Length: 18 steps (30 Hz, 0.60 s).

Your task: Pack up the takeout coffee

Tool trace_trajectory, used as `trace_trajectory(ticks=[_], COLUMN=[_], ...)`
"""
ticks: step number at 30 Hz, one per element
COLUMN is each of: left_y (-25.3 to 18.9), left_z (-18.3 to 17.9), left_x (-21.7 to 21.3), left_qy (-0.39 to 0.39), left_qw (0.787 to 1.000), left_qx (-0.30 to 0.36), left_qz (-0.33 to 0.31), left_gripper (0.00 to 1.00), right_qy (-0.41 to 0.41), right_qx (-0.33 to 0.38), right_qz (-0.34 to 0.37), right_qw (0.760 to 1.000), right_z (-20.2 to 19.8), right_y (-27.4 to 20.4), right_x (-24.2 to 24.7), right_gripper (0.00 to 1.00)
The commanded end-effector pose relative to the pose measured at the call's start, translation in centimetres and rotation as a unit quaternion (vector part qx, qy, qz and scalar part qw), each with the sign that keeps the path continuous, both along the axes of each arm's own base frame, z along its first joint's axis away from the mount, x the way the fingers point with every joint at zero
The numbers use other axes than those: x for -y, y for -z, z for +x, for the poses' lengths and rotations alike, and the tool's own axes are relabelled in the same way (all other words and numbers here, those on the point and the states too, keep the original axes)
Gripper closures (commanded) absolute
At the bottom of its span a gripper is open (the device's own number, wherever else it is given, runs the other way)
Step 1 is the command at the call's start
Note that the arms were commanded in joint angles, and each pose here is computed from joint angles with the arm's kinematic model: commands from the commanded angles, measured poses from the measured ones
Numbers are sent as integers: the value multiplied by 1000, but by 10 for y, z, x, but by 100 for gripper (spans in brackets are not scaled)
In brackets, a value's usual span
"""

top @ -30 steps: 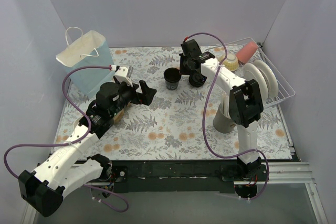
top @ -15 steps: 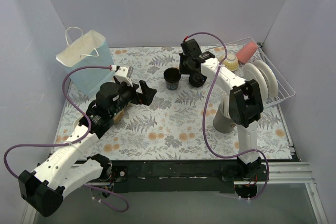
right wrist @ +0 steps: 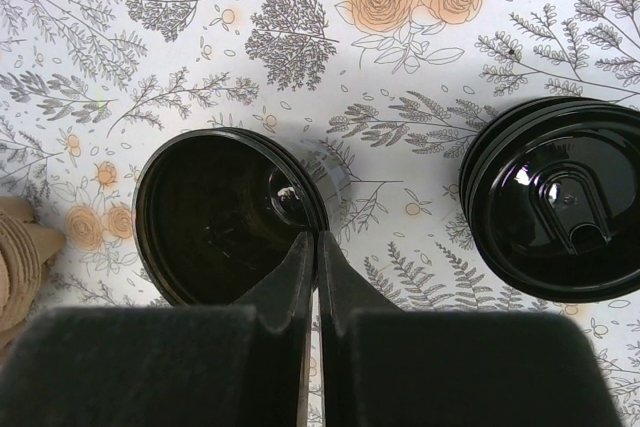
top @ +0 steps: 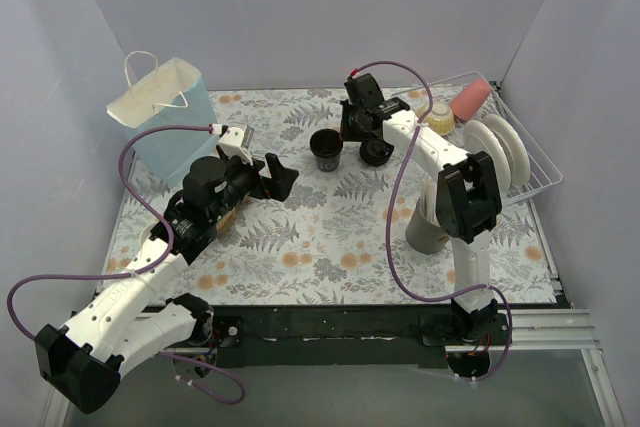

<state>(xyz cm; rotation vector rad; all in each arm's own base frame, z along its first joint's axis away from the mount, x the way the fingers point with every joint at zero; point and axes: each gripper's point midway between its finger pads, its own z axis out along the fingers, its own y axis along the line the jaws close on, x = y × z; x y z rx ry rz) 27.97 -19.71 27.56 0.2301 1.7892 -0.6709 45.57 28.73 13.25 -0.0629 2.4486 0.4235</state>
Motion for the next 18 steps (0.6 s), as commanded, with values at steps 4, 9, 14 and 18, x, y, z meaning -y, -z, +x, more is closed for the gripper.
trace_trajectory(ticks=[4,9,14,18], left_y=[-11,-12,-12,-11], left_z=[0,0,0,0], left_x=[1,1,1,1], left_qy=[5,5,3,4], left_qw=[1000,1000,1000,1000], left_qx=[16,16,16,16], left_qz=[-2,-2,-2,-2], left_gripper=[2,2,2,2], right_qy=[7,5,13,15], right_qx=[51,43,42,37], right_qz=[66,79,101,120], right_qw=[997,996,994,992], right_z=[8,6,3,3], right_y=[-51,-50,-52,-53], right_x=[-11,-12,-9,-6], right_gripper=[96,96,97,98])
